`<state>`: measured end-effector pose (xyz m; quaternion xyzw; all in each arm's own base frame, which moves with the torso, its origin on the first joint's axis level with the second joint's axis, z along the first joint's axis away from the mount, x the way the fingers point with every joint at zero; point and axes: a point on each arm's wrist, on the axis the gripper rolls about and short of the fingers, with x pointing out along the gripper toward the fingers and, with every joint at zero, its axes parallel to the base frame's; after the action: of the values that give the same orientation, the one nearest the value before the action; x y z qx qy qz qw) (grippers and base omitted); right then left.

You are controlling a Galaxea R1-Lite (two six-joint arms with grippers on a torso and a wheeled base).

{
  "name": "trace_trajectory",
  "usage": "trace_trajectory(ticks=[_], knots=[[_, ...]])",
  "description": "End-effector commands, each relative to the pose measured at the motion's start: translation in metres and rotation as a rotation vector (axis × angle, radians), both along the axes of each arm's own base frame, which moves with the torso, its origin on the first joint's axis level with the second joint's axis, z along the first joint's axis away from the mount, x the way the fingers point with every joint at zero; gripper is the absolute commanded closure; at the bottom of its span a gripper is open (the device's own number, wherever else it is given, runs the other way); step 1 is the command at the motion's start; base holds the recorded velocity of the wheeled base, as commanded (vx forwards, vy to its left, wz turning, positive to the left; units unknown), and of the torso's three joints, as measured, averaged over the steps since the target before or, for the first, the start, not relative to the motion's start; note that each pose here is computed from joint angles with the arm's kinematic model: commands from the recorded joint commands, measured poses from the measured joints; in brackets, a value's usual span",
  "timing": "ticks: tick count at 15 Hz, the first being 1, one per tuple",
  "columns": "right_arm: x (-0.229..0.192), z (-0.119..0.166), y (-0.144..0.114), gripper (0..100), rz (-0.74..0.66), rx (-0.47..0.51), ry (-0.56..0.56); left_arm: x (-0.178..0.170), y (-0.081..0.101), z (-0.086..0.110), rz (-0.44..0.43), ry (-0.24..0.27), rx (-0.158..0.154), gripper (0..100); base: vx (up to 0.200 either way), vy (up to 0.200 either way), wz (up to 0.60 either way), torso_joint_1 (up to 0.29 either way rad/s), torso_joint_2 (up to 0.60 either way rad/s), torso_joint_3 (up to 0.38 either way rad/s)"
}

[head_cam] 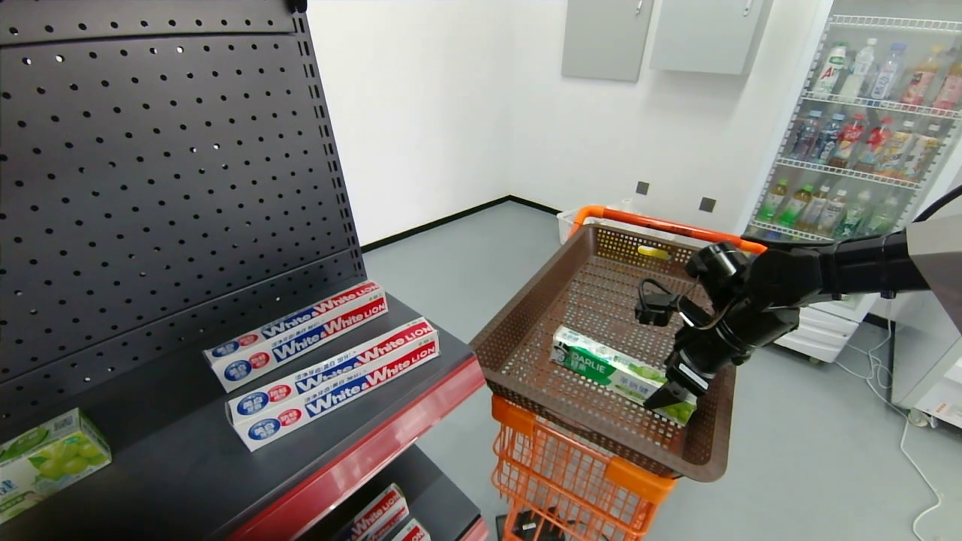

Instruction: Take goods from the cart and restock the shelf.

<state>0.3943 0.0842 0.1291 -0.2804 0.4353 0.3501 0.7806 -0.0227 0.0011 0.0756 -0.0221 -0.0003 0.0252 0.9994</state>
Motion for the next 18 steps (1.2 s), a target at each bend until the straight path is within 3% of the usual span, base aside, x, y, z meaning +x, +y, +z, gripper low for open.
trace_trajectory(ticks=[1,5,10,17,18], knots=[[0.004,-0.004,0.001,0,0.002,-0.001,0.002,0.0,0.0,0.0,0.0,0.001,0.0,0,0.0,0.0,0.0,0.0,0.0,0.0],[0.022,0.002,0.012,0,0.016,0.01,-0.061,0.0,0.0,0.0,0.0,0.001,0.0,0,0.0,0.0,0.0,0.0,0.0,0.0],[0.038,-0.012,0.032,0,0.05,0.023,-0.102,0.0,0.0,0.0,0.0,0.0,0.0,0,0.0,0.0,0.0,0.0,0.0,0.0],[0.044,-0.025,0.036,0,0.058,0.034,-0.096,0.0,0.0,0.0,0.0,0.0,0.0,0,0.0,0.0,0.0,0.0,0.0,0.0],[0.043,-0.025,0.036,100,0.058,0.03,-0.097,0.0,0.0,0.0,0.0,0.001,0.0,0,0.0,0.0,0.0,0.0,0.0,0.0]])
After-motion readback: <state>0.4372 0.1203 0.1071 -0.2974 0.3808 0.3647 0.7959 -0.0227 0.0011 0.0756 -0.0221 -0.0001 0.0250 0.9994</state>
